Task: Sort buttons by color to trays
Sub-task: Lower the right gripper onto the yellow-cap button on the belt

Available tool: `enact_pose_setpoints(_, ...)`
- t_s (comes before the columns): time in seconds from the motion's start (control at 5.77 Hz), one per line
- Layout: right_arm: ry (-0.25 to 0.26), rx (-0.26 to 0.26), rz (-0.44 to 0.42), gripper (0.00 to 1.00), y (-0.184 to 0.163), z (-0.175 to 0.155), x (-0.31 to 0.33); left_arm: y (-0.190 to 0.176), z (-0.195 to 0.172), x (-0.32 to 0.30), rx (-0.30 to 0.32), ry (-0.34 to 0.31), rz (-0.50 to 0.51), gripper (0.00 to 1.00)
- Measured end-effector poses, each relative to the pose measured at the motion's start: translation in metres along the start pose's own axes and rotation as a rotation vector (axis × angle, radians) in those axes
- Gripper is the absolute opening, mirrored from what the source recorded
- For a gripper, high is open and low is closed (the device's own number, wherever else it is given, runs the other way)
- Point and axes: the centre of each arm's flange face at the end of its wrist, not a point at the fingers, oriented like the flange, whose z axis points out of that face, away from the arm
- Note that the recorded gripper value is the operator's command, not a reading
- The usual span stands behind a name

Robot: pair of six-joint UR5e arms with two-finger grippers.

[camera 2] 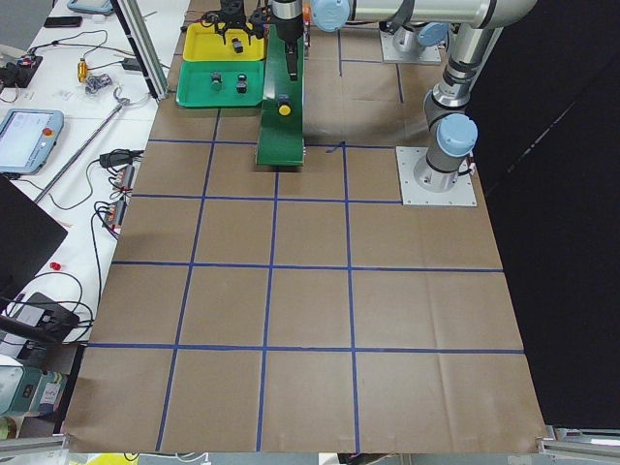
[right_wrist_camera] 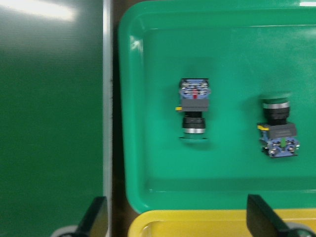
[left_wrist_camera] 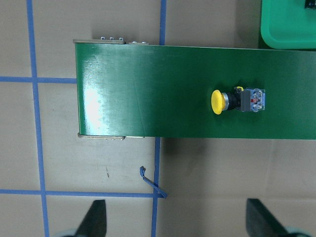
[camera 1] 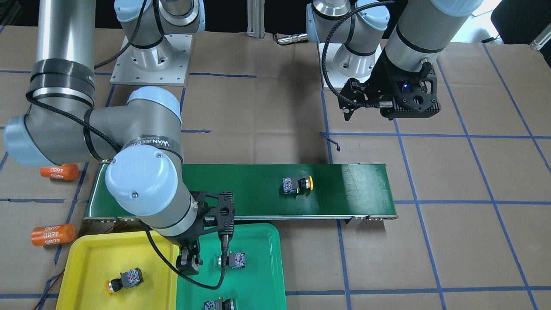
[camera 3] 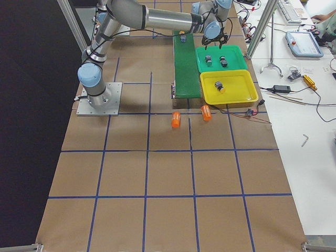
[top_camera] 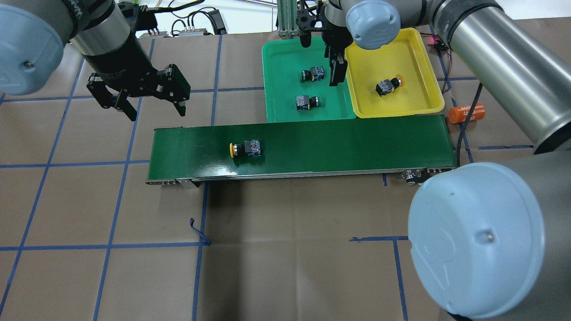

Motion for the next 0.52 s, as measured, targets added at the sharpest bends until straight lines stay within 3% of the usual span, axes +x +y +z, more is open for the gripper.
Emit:
enact_pose_setpoints(0.35,-0.057,-0.007,0.009,1.00,-0.008,-0.018,-0.070,0.004,-0.017,0.008,0.113,0.011,0.093,0.99)
enact_pose_setpoints(0.52,-0.035,-0.002,0.022,1.00,-0.021,-0.013,-0.091,0.002,-0.016,0.009,0.129,0.004,0.151,0.99)
